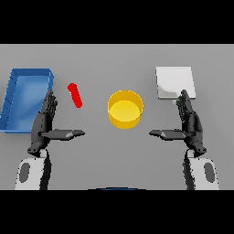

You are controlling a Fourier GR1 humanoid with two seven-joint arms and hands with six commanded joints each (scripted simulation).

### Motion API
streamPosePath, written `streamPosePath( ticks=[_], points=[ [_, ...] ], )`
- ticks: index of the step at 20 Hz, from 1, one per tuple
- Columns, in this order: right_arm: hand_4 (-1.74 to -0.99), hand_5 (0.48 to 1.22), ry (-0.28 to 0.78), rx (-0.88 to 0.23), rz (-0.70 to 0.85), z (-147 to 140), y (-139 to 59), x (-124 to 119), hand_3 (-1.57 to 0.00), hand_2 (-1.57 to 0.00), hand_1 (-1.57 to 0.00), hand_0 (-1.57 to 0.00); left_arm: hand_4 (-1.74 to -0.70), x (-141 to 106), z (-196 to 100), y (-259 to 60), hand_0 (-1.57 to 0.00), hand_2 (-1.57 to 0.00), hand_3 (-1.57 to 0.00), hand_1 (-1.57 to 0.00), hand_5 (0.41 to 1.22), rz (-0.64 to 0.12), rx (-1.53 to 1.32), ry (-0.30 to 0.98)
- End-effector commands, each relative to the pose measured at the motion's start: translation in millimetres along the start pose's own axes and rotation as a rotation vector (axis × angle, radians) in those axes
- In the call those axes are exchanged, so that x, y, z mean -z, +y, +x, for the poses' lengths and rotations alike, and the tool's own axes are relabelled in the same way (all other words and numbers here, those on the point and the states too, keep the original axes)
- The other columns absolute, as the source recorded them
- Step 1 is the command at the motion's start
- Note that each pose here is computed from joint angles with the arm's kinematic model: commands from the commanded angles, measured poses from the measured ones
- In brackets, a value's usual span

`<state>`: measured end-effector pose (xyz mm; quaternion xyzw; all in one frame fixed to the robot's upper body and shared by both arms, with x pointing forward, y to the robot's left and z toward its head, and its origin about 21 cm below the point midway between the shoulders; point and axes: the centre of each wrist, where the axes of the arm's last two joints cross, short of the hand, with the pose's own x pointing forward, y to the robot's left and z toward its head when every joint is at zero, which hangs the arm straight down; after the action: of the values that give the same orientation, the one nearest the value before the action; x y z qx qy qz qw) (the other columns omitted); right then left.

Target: Pick up the red beaker and tilt it to pour out 1 green nut into yellow bowl. Pick up the yellow bowl and place it on the metallic measuring scale.

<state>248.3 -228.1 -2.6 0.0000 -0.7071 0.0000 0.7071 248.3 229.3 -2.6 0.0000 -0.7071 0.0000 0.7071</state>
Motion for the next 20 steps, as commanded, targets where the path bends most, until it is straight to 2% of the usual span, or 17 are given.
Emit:
streamPosePath(
  ticks=[1, 6, 7, 8, 10, 14, 20],
  points=[
    [-1.245, 0.681, 0.000, 0.001, -0.001, 0.0, 0.2, 0.0, 0.00, 0.00, 0.00, 0.00, -1.20, 0.5, 0.2, 0.3, 0.00, 0.00, 0.00, 0.00, 0.652, 0.001, 0.000, 0.001],
    [-1.245, 0.681, 0.001, -0.001, 0.001, 0.3, 4.1, -0.1, 0.00, 0.00, 0.00, 0.00, -1.20, 7.2, 0.6, 4.3, 0.00, 0.00, 0.00, 0.00, 0.652, 0.001, 0.002, 0.010],
    [-1.245, 0.681, -0.088, -0.142, 0.011, 3.5, -0.6, -10.1, 0.00, 0.00, 0.00, 0.00, -1.20, 0.1, 5.0, 2.5, 0.00, 0.00, 0.00, 0.00, 0.652, -0.030, 0.075, -0.010],
    [-1.242, 0.678, -0.127, -0.225, 0.026, 5.8, -1.4, -18.0, 0.00, 0.00, 0.00, 0.00, -1.21, -5.8, 8.0, 1.5, 0.00, 0.00, 0.00, 0.00, 0.649, -0.050, 0.121, -0.020],
    [-1.235, 0.679, -0.138, -0.307, 0.036, 7.8, 2.3, -25.0, 0.00, 0.00, 0.00, 0.00, -1.22, -13.4, 16.0, 1.3, 0.00, 0.00, 0.00, 0.00, 0.654, -0.069, 0.166, -0.036],
    [-1.245, 0.681, -0.143, -0.313, 0.055, 9.8, 6.0, -31.2, 0.00, 0.00, 0.00, 0.00, -1.23, -17.0, 17.4, -0.3, 0.00, 0.00, 0.00, 0.00, 0.662, -0.086, 0.191, -0.018],
    [-1.286, 0.676, -0.154, -0.257, 0.072, 12.1, 4.8, -28.7, 0.00, 0.00, 0.00, 0.00, -1.36, 13.7, 9.4, -9.2, 0.00, 0.00, 0.00, 0.00, 0.724, -0.125, 0.184, 0.035]
  ],
)
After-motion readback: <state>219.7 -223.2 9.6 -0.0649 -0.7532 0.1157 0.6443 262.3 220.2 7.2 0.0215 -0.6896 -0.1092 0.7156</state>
